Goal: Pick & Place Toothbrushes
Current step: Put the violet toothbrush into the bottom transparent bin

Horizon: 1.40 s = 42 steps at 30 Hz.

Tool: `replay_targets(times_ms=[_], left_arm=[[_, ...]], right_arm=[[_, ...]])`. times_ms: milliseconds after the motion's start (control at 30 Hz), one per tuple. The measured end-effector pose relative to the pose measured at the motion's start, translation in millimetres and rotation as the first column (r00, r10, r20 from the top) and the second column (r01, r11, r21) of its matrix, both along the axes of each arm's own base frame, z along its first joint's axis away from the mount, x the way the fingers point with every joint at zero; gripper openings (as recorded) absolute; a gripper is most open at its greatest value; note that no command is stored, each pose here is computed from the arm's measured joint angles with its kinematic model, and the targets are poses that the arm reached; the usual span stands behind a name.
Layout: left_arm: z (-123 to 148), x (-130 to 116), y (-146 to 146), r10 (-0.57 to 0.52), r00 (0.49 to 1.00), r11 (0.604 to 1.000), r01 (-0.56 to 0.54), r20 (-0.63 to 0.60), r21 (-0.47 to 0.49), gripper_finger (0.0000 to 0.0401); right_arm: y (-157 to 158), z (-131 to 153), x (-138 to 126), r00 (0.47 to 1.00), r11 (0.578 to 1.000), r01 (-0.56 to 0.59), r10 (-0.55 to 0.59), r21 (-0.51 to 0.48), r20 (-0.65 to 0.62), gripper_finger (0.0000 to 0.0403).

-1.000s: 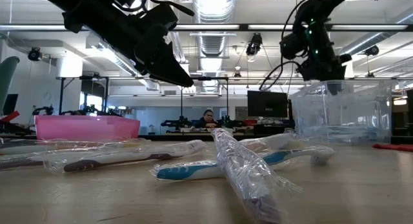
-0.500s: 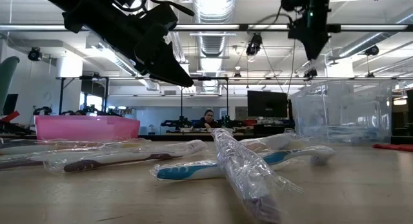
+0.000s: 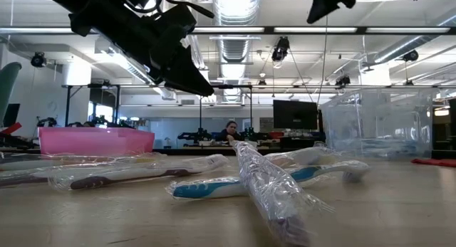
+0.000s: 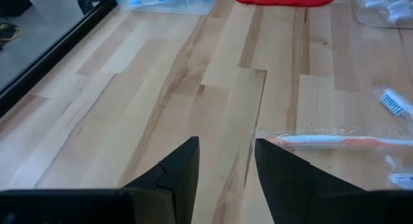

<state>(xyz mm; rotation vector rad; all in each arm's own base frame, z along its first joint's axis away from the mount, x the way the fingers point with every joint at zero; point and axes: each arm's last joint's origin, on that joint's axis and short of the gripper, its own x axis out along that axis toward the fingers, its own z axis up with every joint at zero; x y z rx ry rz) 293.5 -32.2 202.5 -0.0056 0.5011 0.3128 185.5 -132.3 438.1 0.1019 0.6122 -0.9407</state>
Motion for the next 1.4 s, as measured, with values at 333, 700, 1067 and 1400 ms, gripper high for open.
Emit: replay_targets(times_ms=[333, 700, 1067, 1400], left_arm=[[13.8, -0.2, 0.6, 0.009, 0.974, 1.0, -0.013, -0.225, -0.017, 0.0156], [61.9, -25.9, 4.6, 0.04, 0.755, 0.998, 0.0, -0.654, 0.061, 0.0156], [71.3, -42.0, 6.1, -0.016, 0.6, 0.99, 0.122, -0.8, 0.072, 0.0156], [69.7, -41.3, 7.1, -0.039, 0.588, 0.989, 0.136, -0.808, 0.051, 0.0156]], right_arm=[[50.3, -28.9, 41.5, 0.958, 0.959, -0.284, 0.284, 0.002, -0.049, 0.0018], [109.9, -117.0, 78.8, 0.842, 0.84, -0.535, 0.539, -0.092, 0.029, 0.0008], [139.3, -169.0, 81.5, 0.727, 0.748, -0.642, 0.663, -0.166, 0.176, 0.0008], [145.6, -171.9, 79.1, 0.692, 0.718, -0.679, 0.696, -0.155, 0.19, 0.0008]])
